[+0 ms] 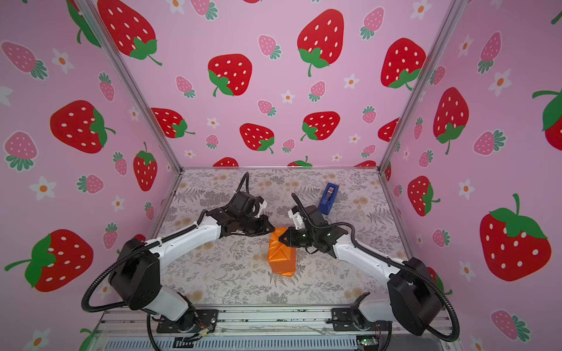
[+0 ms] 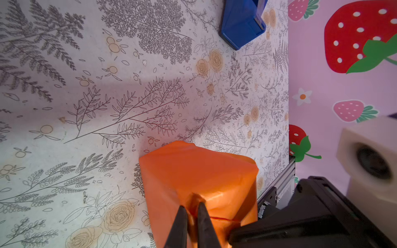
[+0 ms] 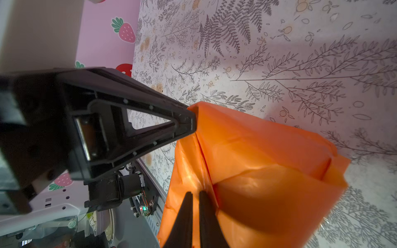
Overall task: Wrap a gift box in wrapping paper
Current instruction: Smooth out the wrapping paper on the gift box, then move the gift box from the center of the table.
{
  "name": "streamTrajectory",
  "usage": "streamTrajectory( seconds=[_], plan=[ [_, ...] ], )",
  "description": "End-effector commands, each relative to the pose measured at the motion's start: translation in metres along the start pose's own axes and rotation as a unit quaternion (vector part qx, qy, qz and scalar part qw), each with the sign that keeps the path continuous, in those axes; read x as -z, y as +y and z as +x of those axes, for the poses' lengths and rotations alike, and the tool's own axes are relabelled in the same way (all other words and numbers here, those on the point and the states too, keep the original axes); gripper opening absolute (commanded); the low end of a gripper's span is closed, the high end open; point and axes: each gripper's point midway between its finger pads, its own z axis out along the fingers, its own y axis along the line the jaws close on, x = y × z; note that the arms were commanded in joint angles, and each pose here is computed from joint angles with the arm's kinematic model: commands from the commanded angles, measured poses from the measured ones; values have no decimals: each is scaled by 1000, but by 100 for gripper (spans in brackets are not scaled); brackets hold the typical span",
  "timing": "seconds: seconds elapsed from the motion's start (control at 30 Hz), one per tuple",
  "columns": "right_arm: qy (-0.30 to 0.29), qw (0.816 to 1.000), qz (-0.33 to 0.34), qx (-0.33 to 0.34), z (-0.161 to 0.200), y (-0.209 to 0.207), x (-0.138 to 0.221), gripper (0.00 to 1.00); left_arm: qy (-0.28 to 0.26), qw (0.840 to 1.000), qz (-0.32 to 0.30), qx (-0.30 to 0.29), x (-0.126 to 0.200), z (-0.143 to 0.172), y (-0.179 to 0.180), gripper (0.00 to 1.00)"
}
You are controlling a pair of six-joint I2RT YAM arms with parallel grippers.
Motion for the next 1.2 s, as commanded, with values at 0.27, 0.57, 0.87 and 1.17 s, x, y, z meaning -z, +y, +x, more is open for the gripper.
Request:
streamTrajectory(
  seconds=[0.27, 0.57, 0.87, 1.17],
  plan=[
    [48, 994, 89, -49, 34, -52, -5, 13, 25, 999, -22, -20, 20, 32, -6, 37],
    [44, 994, 88, -49, 32, -51, -5, 13, 74, 997, 1, -8, 2, 68, -2, 39],
    [-34, 993, 95, -52, -5, -33, 40, 54, 97, 994, -39, -8, -3, 76, 15, 35],
    [7, 995, 7, -95, 28, -31, 31, 78, 98, 994, -37, -12, -3, 75, 14, 35]
  ],
)
